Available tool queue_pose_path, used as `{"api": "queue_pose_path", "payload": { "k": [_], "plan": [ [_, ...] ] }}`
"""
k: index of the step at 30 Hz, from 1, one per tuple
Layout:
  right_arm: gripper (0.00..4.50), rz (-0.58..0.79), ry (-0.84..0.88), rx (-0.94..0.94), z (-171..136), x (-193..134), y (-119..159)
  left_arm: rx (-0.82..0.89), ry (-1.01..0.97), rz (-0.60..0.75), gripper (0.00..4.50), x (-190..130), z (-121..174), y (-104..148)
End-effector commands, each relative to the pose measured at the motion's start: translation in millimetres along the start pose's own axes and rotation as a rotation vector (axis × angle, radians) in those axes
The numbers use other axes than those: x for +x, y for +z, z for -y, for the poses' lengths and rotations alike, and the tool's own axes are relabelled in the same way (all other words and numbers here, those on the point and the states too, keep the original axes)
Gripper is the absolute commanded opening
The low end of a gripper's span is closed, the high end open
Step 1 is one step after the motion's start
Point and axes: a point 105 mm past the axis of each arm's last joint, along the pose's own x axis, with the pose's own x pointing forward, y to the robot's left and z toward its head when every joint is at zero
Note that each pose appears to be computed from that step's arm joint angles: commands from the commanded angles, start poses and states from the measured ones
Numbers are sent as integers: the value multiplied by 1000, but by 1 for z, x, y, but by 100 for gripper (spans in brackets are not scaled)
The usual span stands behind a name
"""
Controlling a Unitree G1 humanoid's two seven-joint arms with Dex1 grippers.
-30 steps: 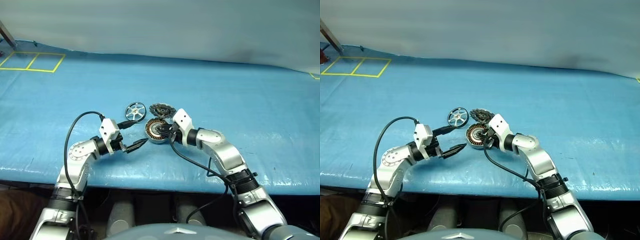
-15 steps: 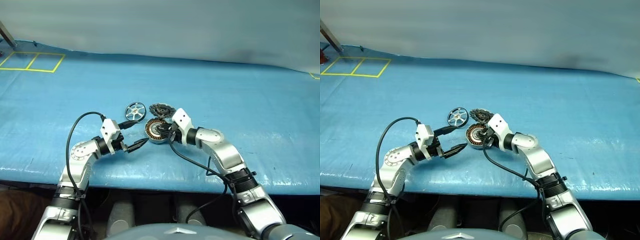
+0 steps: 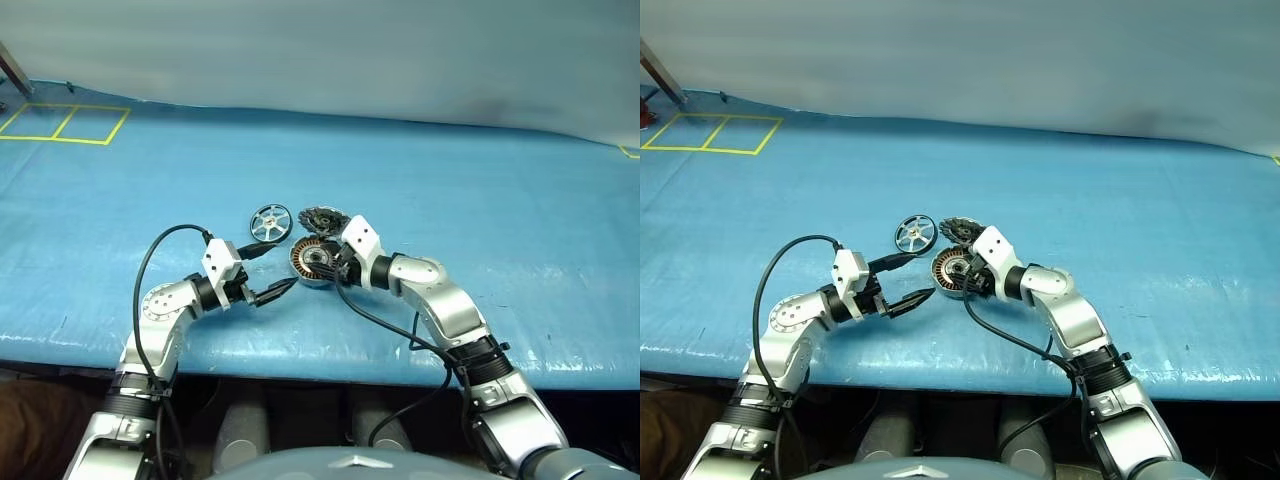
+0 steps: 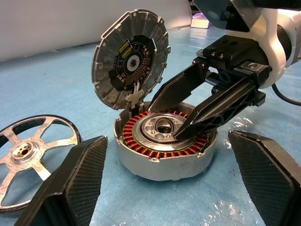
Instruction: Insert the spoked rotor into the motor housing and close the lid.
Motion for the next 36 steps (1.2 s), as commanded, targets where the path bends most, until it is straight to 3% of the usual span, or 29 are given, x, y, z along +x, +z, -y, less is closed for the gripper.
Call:
{"api": "queue_pose_path", "payload": {
  "k": [1,6,7,25,30,36],
  "plan": [
    [182,68,-9,-7,2,-2,18,33,-15,16,450,1,1,6],
    [17,75,-21,0,3,-1,19,29,-20,11,450,2,3,4],
    [5,74,-25,1,4,-1,19,28,-21,10,450,2,3,3],
    [5,-13,-67,26,10,3,-9,28,-24,2,450,1,5,1],
    [5,19,-43,26,4,3,-1,25,-21,5,450,1,4,1],
    [5,113,-20,-31,-5,-4,30,-11,47,33,450,1,-5,5]
  ]
}}
